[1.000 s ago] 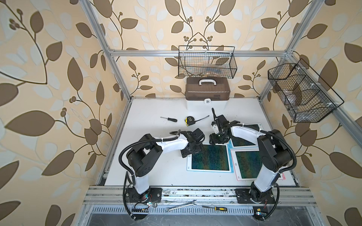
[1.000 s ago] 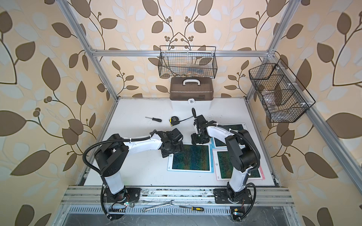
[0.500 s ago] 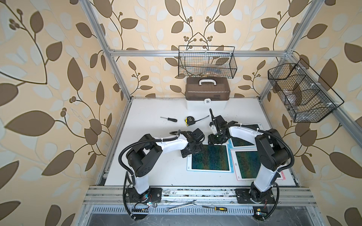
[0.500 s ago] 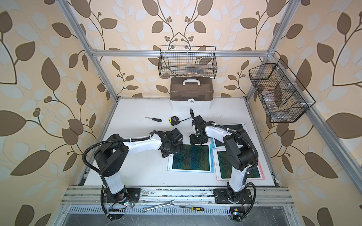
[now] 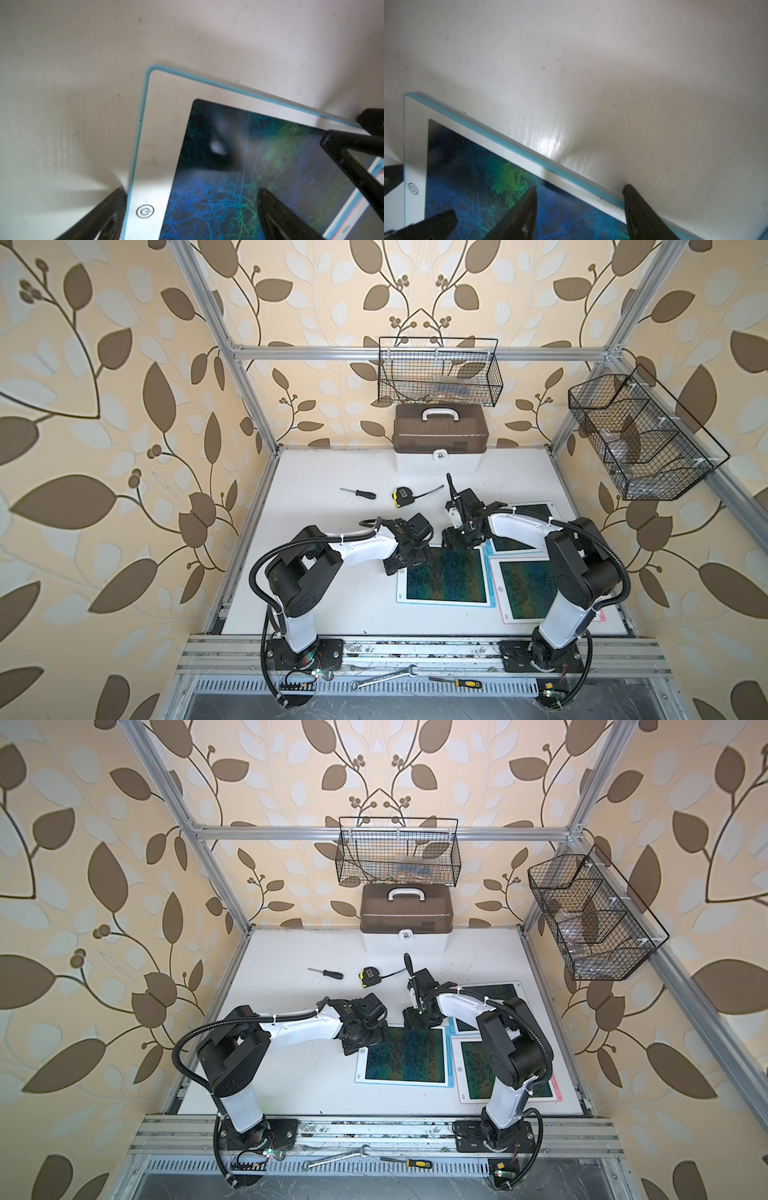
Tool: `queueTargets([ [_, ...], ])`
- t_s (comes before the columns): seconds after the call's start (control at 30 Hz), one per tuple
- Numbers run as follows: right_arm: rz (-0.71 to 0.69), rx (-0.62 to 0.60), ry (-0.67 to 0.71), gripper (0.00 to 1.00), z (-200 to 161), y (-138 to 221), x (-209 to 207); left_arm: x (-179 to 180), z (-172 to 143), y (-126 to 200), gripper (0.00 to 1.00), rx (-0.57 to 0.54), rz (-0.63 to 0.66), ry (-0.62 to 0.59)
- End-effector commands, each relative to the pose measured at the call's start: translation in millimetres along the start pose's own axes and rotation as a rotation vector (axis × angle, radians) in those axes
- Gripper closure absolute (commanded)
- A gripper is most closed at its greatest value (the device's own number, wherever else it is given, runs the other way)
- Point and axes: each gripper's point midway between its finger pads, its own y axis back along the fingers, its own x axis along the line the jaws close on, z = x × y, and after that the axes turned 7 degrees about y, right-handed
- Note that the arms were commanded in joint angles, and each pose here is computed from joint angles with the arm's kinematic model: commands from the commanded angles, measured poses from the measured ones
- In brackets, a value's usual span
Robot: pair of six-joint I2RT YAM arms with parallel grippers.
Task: Place the stylus back onto the writing tablet
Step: Move the writing tablet to the center of the board.
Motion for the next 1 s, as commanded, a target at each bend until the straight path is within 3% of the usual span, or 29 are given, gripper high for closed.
queueTargets([
  [0.0,0.002,0.113,0.002,0.34,-37.4,-9.2,0.7,35.6,-41.2,-41.1,0.01,0.15,0.1,0.022],
  [0.97,0.039,0.136,0.034,0.34,-62.0,-11.6,18.8,50.6,-62.5,-32.0,0.01,0.147,0.138,0.015],
])
